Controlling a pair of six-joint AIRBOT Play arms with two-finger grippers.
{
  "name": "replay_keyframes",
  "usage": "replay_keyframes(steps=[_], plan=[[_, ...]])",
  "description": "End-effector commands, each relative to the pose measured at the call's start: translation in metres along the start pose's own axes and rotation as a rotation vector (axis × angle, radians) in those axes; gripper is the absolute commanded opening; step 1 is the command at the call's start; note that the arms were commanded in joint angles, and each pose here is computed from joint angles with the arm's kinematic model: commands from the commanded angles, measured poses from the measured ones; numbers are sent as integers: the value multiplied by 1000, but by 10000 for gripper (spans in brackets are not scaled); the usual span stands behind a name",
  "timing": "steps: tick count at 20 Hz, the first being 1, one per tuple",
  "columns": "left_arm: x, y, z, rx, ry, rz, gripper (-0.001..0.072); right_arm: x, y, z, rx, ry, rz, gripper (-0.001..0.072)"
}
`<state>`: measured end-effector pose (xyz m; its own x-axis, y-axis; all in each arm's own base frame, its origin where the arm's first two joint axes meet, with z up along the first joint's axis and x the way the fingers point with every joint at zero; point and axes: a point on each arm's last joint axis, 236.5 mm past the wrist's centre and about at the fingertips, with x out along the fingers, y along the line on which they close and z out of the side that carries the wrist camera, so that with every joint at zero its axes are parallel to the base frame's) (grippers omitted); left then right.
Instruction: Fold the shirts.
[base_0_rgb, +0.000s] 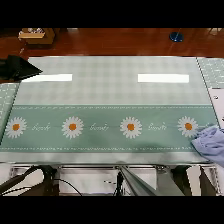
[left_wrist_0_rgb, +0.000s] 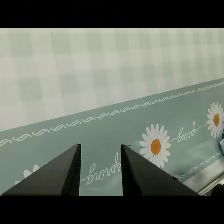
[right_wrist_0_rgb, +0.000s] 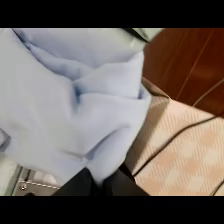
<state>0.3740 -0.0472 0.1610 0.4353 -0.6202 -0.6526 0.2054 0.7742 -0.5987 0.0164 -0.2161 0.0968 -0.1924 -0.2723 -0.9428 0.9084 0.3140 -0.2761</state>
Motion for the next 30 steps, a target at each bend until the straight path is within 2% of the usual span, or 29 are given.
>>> replay_keyframes(steps=[1, 3, 4, 6, 7, 10, 11, 12, 14, 16, 18, 19, 20, 21, 22, 24, 26, 28, 30], plan=[[-1, 5, 8, -1, -34, 15, 336, 23, -41, -38, 105, 150, -96, 20], [-4, 11, 15, -8, -68, 31, 336, 41, -47, -69, 111, 250, -124, 24], [-6, 15, 20, -13, -90, 41, 336, 49, -54, -84, 95, 283, -167, 70], [-10, 21, 27, -21, -124, 59, 336, 62, -75, -106, 52, 323, -293, 95], [-11, 23, 28, -24, -131, 63, 336, 70, -79, -115, 27, 347, -330, 155], [-12, 26, 28, -25, -130, 72, 336, 93, -88, -110, -25, 306, -397, 496], [-12, 27, 28, -26, -129, 73, 336, 97, -88, -92, -24, 230, -395, 547], [-12, 26, 28, -27, -129, 72, 336, 97, -81, -69, 6, 132, -370, 548], [-10, 25, 28, -24, -127, 69, 336, 82, -36, 9, 4, -164, -190, 548], [-9, 23, 27, -19, -123, 65, 336, 26, 50, 99, -20, -461, 128, 528], [-4, 19, 27, -11, -114, 58, 350, -47, 162, 143, -136, -582, 484, 519], [0, 18, 27, -8, -111, 55, 395, -75, 220, 142, -232, -562, 639, 519], [7, 14, 28, 0, -103, 47, 510, -96, 282, 123, -351, -479, 783, 519], [18, 9, 25, 10, -79, 31, 522, -105, 337, 88, -485, -340, 887, 519], [31, 1, 20, 27, -43, 17, 521, -102, 375, 46, -619, -188, 927, 519], [63, -2, -4, 75, 85, 83, 522, -73, 411, -37, -929, 64, 831, 519], [91, 13, -36, 118, 235, 258, 521, -39, 410, -85, -1174, 156, 615, 519], [111, 27, -56, 169, 334, 413, 521, -24, 413, -95, -1362, 54, 417, 519], [132, 30, -72, 221, 412, 471, 521, -29, 432, -95, -1442, -104, 344, 519]])
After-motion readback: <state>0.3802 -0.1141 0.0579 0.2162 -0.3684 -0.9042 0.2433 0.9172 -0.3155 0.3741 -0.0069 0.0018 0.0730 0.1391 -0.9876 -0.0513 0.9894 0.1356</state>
